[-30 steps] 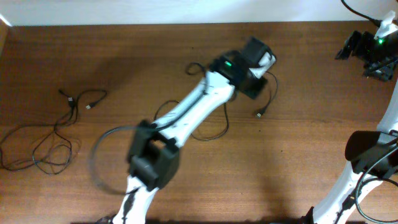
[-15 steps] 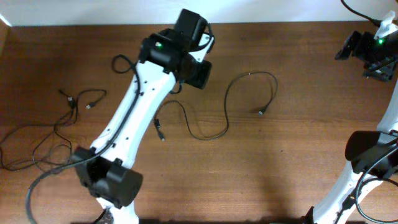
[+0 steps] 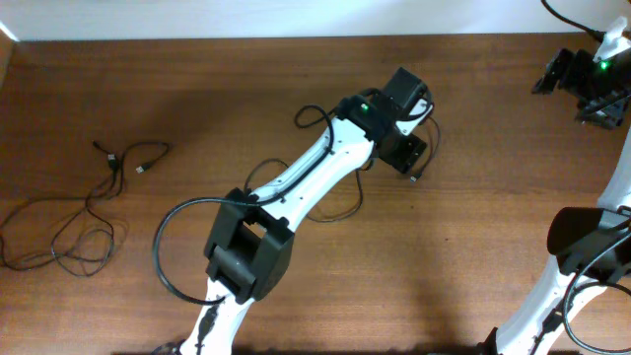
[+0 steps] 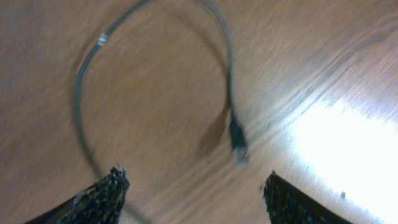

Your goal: Untangle cables

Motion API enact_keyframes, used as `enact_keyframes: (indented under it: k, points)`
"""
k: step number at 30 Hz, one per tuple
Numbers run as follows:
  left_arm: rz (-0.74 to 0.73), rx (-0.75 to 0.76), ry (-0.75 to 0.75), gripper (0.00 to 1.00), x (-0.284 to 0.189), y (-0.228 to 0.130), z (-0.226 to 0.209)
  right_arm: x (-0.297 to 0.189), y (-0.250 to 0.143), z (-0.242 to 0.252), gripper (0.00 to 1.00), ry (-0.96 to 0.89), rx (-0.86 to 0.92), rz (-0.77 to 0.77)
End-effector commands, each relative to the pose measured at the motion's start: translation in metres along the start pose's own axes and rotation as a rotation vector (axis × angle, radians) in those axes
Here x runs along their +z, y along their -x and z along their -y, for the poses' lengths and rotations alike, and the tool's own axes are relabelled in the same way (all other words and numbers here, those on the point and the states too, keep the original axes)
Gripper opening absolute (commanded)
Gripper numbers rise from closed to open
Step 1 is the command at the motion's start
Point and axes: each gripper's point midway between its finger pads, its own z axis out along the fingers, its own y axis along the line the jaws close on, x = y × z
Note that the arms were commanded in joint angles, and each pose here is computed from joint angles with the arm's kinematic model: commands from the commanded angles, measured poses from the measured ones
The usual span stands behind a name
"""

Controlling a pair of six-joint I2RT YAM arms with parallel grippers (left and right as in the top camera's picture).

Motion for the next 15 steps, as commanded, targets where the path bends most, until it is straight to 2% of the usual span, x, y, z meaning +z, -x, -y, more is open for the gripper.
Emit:
enact_keyframes:
  k: [1,3,5,15]
  points:
    - [-0.012,0.026,-0.047,0.73,0.034,-0.006,0.021,-0.01,-0.002,-0.004,0.91,0.006,-0.021,0.019]
    - [-0.009,0.038,-0.053,0.87,0.048,-0.007,0.027,-0.01,-0.002,-0.004,0.91,0.006,-0.021,0.019]
    - [-0.008,0.049,-0.058,0.88,0.058,-0.009,0.033,-0.01,-0.002,-0.004,0.91,0.006,-0.021,0.019]
    - [-0.09,0.066,-0.061,0.63,0.106,-0.039,0.036,-0.01,-0.002,-0.004,0.91,0.006,-0.021,0.019]
